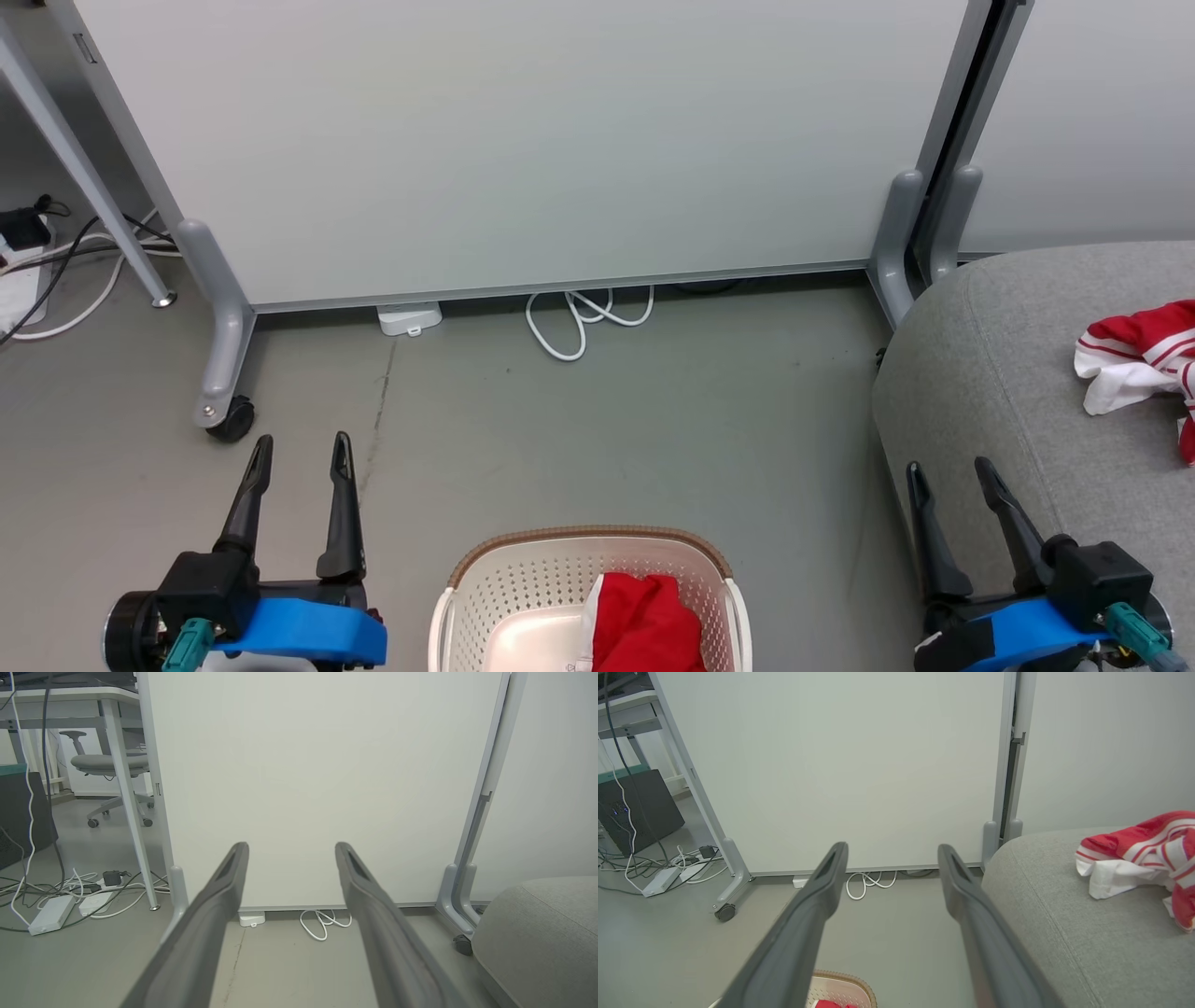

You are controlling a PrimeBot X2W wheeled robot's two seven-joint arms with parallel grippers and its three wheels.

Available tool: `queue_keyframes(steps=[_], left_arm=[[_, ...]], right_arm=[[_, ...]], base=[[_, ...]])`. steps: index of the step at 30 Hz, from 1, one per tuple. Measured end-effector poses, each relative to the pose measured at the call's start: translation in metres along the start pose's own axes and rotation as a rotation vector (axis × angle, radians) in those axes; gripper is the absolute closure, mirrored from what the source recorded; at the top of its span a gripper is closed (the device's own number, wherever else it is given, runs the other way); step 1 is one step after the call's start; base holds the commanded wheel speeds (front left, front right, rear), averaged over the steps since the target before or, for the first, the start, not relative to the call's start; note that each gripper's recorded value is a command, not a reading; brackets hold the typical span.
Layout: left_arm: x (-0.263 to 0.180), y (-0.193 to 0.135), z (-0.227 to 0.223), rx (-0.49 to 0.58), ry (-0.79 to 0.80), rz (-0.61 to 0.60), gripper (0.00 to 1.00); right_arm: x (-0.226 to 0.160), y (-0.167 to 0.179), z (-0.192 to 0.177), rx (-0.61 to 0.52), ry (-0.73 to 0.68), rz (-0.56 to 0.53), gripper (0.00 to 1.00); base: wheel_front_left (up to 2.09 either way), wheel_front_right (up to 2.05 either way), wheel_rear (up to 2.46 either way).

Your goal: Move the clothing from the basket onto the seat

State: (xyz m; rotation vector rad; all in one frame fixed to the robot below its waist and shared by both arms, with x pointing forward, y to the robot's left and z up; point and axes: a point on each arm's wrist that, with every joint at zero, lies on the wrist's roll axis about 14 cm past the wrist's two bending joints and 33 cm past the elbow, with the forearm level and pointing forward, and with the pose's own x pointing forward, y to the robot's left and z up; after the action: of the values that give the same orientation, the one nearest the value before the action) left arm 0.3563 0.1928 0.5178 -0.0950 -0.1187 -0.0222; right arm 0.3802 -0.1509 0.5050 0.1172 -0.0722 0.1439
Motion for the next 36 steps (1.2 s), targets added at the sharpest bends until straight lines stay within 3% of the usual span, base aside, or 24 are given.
queue_keyframes(steps=[20,36], left_arm=[[-0.002,-0.004,-0.005,-0.011,0.015,-0.009,0.00],[0.012,-0.089,-0.072,-0.026,0.244,-0.335,0.00]], right_arm=[[-0.004,0.002,-0.006,0.012,0.019,0.004,0.00],[0.001,-0.006,-0.015,0.015,0.042,-0.018,0.00]], base=[[0.00,0.00,0.00],[0.00,0.00,0.00]])
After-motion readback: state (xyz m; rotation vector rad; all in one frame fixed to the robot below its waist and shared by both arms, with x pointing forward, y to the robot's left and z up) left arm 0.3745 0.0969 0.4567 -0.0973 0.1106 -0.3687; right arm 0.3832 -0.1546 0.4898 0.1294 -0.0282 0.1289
